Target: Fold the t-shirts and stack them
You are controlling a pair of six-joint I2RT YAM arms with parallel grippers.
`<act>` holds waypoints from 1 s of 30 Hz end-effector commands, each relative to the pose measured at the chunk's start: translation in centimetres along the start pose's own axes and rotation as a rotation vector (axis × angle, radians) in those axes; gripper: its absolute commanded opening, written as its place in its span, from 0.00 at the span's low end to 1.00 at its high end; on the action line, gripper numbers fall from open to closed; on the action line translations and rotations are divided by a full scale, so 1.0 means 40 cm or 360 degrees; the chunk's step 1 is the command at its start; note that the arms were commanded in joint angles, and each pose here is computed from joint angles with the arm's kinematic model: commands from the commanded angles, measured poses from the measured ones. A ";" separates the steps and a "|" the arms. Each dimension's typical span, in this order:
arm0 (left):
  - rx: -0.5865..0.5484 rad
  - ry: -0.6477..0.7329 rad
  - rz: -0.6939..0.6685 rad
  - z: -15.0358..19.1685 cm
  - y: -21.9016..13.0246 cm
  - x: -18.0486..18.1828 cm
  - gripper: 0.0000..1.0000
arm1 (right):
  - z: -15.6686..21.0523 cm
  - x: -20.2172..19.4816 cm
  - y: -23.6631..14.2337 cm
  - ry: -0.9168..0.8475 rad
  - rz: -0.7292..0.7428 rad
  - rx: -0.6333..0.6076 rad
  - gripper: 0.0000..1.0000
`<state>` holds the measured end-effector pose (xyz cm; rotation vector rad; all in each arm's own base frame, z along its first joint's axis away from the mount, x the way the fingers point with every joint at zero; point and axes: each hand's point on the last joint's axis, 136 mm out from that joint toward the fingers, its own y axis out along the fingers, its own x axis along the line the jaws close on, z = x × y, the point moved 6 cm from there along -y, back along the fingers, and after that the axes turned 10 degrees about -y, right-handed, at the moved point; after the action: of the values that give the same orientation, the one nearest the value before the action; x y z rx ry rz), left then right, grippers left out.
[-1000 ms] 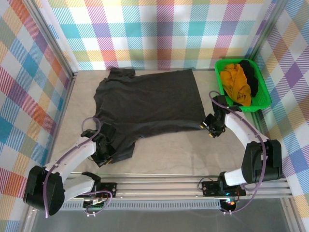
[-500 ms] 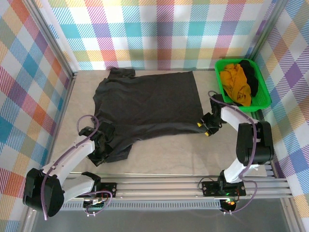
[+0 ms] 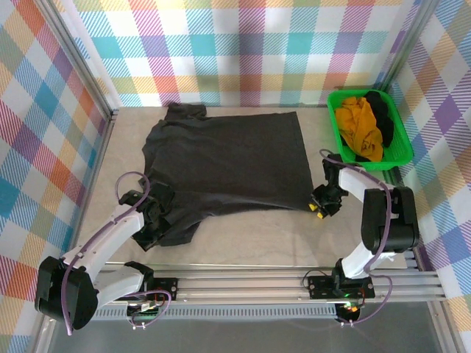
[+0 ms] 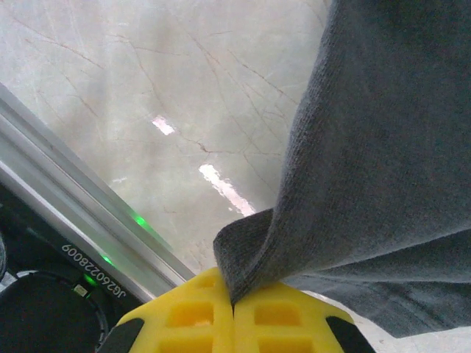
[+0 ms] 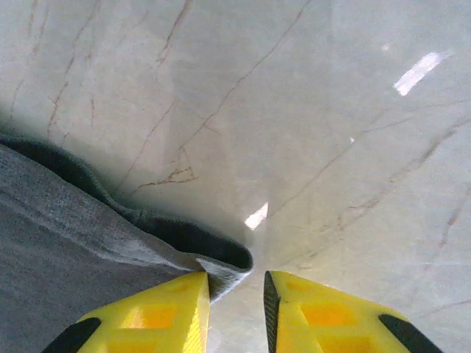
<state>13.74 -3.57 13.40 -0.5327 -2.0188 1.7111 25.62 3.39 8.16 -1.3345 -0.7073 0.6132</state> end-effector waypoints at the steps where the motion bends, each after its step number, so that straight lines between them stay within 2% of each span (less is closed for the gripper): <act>1: -0.0052 -0.0009 -0.0040 -0.009 -0.021 0.016 0.00 | -0.002 -0.016 -0.034 -0.0046 0.0044 -0.0071 0.24; 6: -0.0055 -0.0009 -0.0038 -0.010 -0.022 0.014 0.00 | -0.019 0.007 -0.056 -0.0080 -0.0012 -0.0117 0.14; 8: -0.0054 -0.0009 -0.0036 -0.010 -0.022 0.014 0.00 | -0.020 0.010 -0.052 -0.0087 -0.0013 -0.0111 0.13; 12: -0.0055 -0.0009 -0.0035 -0.010 -0.021 0.016 0.00 | -0.028 0.016 -0.051 -0.0111 -0.0044 -0.0134 0.26; 16: -0.0053 -0.0009 -0.0038 -0.009 -0.020 0.015 0.00 | -0.041 0.026 -0.037 -0.0200 -0.0050 -0.0130 0.35; 22: -0.0057 -0.0005 -0.0038 -0.011 -0.022 0.013 0.00 | -0.065 0.048 -0.010 -0.0338 -0.0186 -0.0110 0.39; 24: -0.0055 0.0000 -0.0040 -0.011 -0.020 0.012 0.00 | -0.065 0.055 0.003 -0.0349 -0.0213 -0.0074 0.37; 26: -0.0053 0.0004 -0.0046 -0.011 -0.020 0.011 0.00 | -0.069 0.054 0.012 -0.0348 -0.0201 -0.0076 0.29; 30: -0.0056 0.0010 -0.0054 -0.012 -0.021 0.013 0.00 | -0.088 0.054 0.017 -0.0339 -0.0153 -0.0110 0.19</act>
<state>13.97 -3.47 13.70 -0.5422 -2.0368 1.6971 28.66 2.96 7.46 -1.2949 -0.9328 0.6587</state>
